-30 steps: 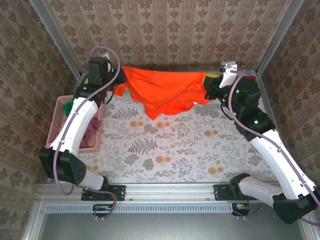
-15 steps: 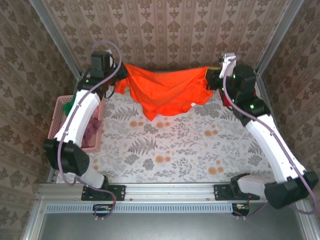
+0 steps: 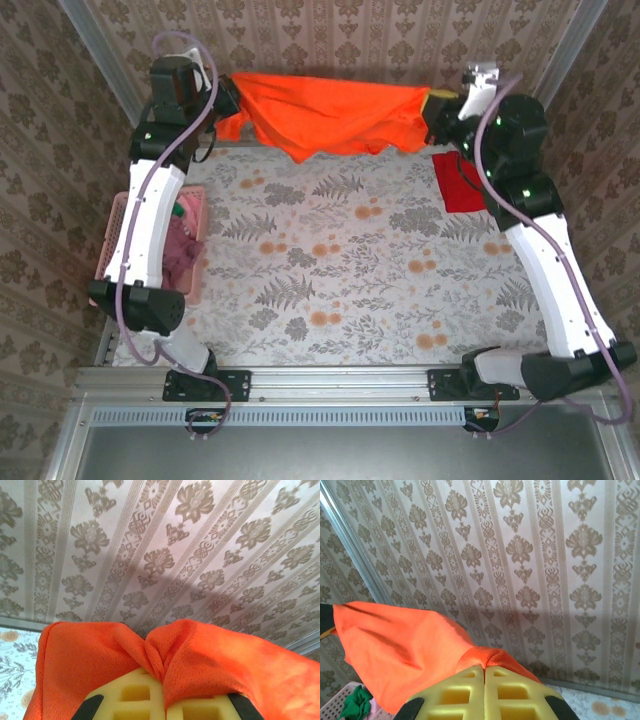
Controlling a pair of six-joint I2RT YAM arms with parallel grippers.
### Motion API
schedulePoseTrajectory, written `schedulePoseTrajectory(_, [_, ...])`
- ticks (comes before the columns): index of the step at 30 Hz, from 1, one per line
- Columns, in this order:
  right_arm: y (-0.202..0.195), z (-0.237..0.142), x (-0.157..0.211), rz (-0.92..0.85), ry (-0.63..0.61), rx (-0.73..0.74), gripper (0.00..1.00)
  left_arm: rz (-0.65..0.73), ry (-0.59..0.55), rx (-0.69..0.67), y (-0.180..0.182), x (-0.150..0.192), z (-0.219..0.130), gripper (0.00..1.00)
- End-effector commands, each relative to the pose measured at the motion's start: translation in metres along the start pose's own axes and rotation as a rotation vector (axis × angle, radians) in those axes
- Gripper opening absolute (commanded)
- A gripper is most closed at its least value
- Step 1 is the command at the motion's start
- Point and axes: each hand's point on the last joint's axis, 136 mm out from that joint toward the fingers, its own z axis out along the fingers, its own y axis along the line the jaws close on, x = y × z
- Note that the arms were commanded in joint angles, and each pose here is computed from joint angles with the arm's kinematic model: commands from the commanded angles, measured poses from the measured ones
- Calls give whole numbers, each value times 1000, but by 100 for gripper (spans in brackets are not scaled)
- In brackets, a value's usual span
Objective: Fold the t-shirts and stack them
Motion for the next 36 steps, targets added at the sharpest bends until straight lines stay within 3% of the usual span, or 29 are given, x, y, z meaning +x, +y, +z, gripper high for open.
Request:
schedulePoseTrajectory(1, [-19,-10,68,88,119,61,0,-36,104,-85,40,50,7,0])
schedulePoseTrajectory(3, [-27,-20,110,146,179,80,0,-83,161,-126,68,85,10,9])
schedulePoseTrajectory(4, [-30,-23,132,173,212,87,8,-111,191,-150,83,104,14,23])
schedulePoseTrajectory(6, [-41,-24,172,203,303,123,48,-146,266,-192,108,141,21,63])
schedulePoseTrajectory(7, [-47,-23,190,208,362,151,66,-139,297,-196,115,154,23,78])
schedulePoseTrajectory(9, [-54,-22,216,204,455,179,84,-135,337,-216,124,173,24,99])
schedulePoseTrajectory(12, [-52,-18,233,204,504,153,91,-107,347,-284,136,193,14,100])
schedulePoseTrajectory(19, [-24,-6,279,160,604,68,92,-30,382,-547,160,252,-43,100])
schedulePoseTrajectory(23, [-11,-2,314,115,684,78,94,-121,418,-598,169,304,-75,98])
schedulePoseTrajectory(30, [-90,-14,348,288,703,395,91,-300,547,-473,133,392,-79,84])
schedulePoseTrajectory(36, [-151,-17,373,348,732,540,85,-360,666,-581,124,439,-86,76])
